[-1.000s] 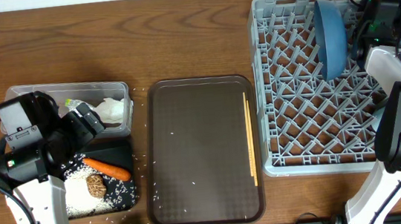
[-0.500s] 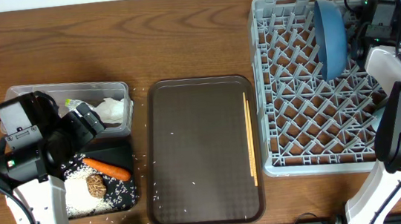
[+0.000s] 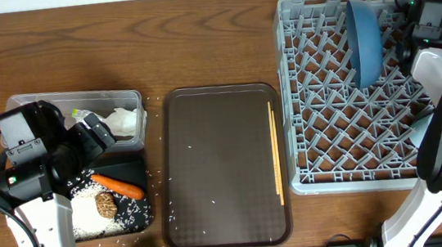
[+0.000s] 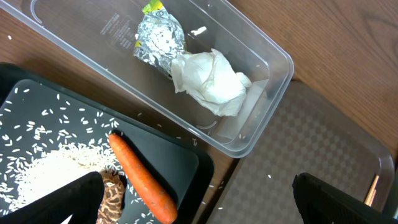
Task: Sort waste into correct bins and load items into the dishwasher rack
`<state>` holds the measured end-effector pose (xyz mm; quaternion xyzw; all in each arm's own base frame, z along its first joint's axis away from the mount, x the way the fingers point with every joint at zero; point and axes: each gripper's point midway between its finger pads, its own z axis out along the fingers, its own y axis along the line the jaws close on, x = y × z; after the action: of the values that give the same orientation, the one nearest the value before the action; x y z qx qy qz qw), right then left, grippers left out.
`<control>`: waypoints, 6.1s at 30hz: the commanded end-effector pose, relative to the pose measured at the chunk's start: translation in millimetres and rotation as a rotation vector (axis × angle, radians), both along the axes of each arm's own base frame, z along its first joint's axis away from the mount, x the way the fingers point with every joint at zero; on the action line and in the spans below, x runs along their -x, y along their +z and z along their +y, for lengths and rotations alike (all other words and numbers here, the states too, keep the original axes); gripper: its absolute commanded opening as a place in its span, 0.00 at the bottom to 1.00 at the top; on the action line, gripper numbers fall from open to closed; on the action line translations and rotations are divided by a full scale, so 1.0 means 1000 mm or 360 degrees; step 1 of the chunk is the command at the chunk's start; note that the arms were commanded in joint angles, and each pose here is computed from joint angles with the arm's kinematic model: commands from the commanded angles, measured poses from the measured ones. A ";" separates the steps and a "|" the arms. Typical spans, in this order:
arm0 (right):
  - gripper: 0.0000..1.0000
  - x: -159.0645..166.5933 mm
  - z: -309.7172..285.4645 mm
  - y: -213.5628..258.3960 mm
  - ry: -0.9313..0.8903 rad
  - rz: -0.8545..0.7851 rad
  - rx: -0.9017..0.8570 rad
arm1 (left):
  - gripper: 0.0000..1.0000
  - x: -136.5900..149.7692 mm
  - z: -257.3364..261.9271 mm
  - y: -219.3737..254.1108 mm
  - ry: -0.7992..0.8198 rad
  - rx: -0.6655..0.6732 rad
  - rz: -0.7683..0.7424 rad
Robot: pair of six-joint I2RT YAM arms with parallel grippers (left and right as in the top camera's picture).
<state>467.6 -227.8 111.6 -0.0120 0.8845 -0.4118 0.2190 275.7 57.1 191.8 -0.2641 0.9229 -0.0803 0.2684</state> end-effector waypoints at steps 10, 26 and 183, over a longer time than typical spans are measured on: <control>0.88 -0.006 0.055 0.023 0.0031 -0.0395 -0.0830 | 0.98 -0.002 0.004 0.006 -0.0005 -0.0038 -0.0015; 0.81 0.044 0.099 0.137 -0.0008 -0.0738 -0.1195 | 0.98 -0.002 0.004 0.006 -0.0005 -0.0038 -0.0015; 0.35 0.178 0.448 -0.052 0.0125 0.0469 -0.1222 | 0.98 -0.002 0.004 0.006 -0.0005 -0.0038 -0.0015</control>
<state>288.6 225.0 83.4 -0.0613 0.9924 -0.0012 0.1071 275.7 57.1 191.8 -0.2641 0.9229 -0.0803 0.2684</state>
